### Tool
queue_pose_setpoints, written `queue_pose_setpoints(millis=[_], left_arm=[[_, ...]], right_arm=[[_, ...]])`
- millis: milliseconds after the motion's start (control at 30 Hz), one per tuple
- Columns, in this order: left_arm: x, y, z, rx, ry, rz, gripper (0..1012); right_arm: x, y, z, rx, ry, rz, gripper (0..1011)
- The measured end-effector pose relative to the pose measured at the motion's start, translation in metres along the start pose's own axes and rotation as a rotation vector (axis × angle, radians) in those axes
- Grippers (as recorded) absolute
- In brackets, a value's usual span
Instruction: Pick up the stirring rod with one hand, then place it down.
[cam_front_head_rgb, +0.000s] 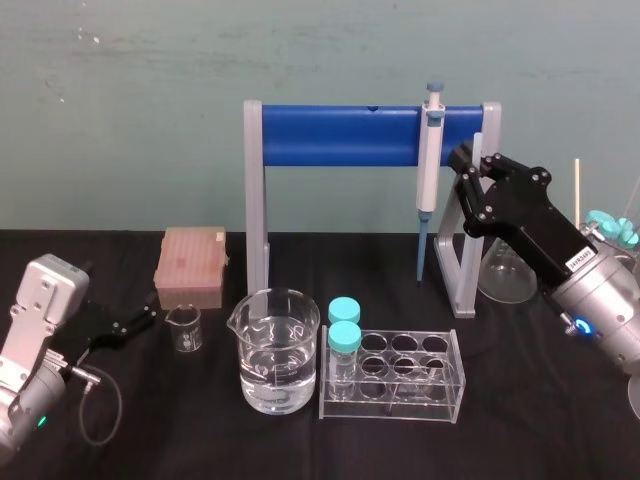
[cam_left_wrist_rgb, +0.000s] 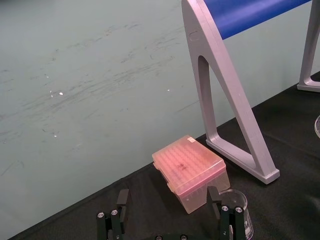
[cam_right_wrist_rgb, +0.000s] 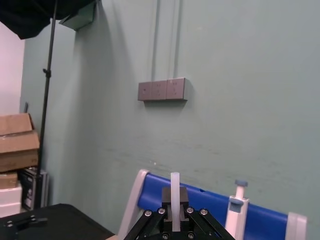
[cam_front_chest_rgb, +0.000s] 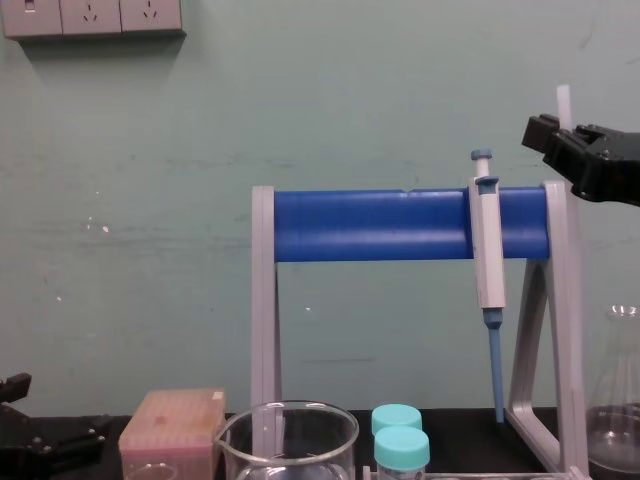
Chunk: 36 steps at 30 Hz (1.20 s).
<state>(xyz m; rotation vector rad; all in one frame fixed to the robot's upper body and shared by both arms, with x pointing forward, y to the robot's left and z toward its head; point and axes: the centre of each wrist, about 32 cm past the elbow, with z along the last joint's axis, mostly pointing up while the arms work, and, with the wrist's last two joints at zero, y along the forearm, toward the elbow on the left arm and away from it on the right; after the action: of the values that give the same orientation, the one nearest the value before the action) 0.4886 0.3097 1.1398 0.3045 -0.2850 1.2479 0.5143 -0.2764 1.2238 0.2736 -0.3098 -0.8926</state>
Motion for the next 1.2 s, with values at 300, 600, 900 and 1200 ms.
queue_pose_setpoints(millis=[300, 600, 900, 1200], left_arm=[[0.0, 0.0, 0.0, 0.0, 0.0, 0.0, 1000], [0.0, 0.0, 0.0, 0.0, 0.0, 0.0, 1000], [0.0, 0.0, 0.0, 0.0, 0.0, 0.0, 1000], [0.0, 0.0, 0.0, 0.0, 0.0, 0.0, 1000]], right_arm=[[-0.0056, -0.006, -0.011, -0.012, 0.135, 0.126, 68], [-0.0123, -0.014, -0.027, -0.033, 0.173, 0.185, 69], [-0.0134, -0.011, -0.046, -0.037, 0.158, 0.197, 69], [-0.0106, 0.0, -0.058, -0.021, 0.137, 0.189, 68]])
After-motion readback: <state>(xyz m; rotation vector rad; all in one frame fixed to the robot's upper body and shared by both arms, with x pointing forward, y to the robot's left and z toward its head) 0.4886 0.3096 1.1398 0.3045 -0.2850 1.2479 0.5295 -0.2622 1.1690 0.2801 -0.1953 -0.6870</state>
